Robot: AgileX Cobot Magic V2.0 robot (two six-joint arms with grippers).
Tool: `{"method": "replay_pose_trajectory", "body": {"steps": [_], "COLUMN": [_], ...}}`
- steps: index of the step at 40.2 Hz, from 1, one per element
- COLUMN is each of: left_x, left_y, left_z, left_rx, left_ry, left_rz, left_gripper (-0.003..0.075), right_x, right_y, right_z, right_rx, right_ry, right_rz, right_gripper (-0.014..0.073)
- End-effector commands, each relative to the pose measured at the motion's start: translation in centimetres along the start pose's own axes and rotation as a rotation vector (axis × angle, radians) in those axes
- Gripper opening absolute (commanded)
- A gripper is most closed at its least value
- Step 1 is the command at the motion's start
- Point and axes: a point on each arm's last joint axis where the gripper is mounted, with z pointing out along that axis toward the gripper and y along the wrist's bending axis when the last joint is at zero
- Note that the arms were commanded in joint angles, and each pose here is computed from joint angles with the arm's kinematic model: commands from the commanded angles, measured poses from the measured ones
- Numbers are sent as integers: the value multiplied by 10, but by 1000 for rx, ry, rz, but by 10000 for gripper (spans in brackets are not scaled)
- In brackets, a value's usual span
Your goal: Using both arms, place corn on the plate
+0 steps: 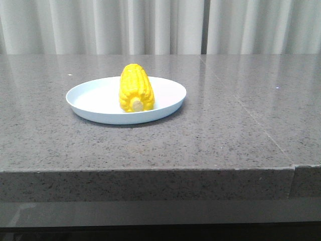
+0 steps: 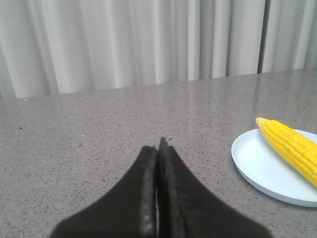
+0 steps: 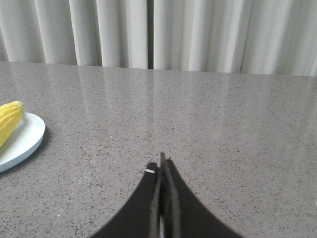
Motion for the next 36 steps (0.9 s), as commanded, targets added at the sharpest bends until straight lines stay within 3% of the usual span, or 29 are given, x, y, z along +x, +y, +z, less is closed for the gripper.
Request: {"method": "replay_pose_trajectory", "body": {"steps": [1,19,26,36], "left_x": [-16,-9,25,83], "left_y": [1,3,6,5], "left_z": [-2,-3,-6,2], "left_rx": [-4,-41,-125,-133], "left_ry": [-103,-158,-182,-123], "left_rz": [-5,-18,-42,-44], "left_gripper": [-20,-20,-20,-20], "right_x": [-15,-15,-14,-14], "right_y": [1,1,1,1], "right_z": [-1,-1,-1,-1], "right_rx": [-1,-1,-1,-1], "right_ry": [-98,-98,-96,-95], "right_rz": [-24,-24,-24,-24], "right_gripper": [-66,-66,-66,-66]}}
